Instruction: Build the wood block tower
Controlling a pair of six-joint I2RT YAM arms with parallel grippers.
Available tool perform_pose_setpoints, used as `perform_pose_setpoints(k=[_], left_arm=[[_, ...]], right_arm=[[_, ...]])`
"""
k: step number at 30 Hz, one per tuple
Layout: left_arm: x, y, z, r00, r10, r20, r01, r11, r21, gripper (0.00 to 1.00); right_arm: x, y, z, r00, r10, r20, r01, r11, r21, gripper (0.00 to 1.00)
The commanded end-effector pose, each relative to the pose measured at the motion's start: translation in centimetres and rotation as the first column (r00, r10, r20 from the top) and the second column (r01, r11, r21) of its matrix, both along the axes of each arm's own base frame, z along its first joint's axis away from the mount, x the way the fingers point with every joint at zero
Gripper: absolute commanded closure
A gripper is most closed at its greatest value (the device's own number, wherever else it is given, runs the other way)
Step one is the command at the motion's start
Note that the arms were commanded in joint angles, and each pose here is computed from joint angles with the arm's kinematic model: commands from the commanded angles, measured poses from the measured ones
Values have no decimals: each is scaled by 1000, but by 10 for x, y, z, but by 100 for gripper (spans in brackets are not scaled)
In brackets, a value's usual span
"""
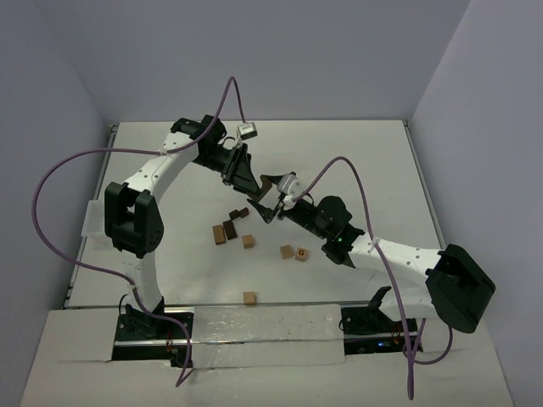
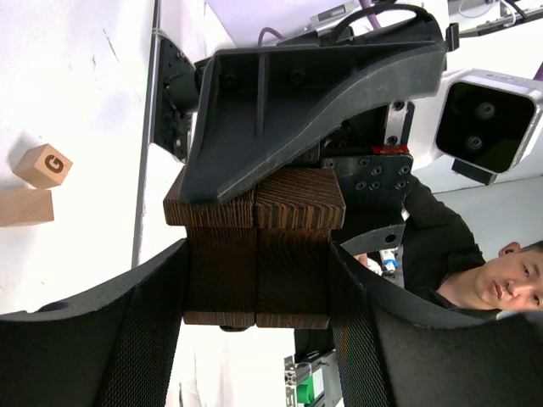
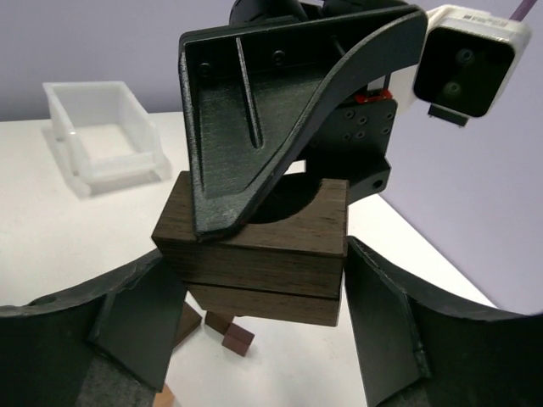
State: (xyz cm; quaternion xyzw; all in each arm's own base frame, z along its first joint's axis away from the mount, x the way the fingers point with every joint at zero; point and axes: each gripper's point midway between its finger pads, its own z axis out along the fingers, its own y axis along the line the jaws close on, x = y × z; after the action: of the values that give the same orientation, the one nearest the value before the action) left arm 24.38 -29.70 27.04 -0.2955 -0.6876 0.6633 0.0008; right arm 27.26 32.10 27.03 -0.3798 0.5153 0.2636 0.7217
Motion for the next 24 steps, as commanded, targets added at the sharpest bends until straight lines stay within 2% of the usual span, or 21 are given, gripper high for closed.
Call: perform_pose_setpoints(k=[1,7,8,9,10,12,18,23,24], left_arm=[[-15,2,58,996,-39,-75,20,972,-235,100],[-14,0,56,996,-41,-83,21,972,-232,98],[-13,0,54,995,-41,-90,19,973,-229,89],[-13,0,53,995,-40,-91,19,974,-227,88],[-12,0,50,994,-38,-102,15,975,-223,79],[-11,-1,46,993,-39,-112,13,975,-220,66],[0,-1,31,990,-22,-139,-7,979,-205,44],[12,4,22,989,8,-144,-38,978,-203,14],[14,5,20,989,13,-145,-43,978,-204,12]], right_arm=[[4,-3,39,997,-36,68,30,996,89,28],[4,-3,43,997,-36,71,29,994,102,68],[3,-3,44,997,-35,74,28,995,101,84],[3,-3,43,997,-35,74,28,995,100,92],[2,-3,43,997,-32,75,24,995,98,97],[1,-4,41,996,-28,82,20,996,90,100],[-9,-6,33,994,11,113,-17,999,46,100],[-12,-11,19,995,31,97,-31,1000,-3,100],[-12,-13,17,995,33,93,-32,999,-9,100]])
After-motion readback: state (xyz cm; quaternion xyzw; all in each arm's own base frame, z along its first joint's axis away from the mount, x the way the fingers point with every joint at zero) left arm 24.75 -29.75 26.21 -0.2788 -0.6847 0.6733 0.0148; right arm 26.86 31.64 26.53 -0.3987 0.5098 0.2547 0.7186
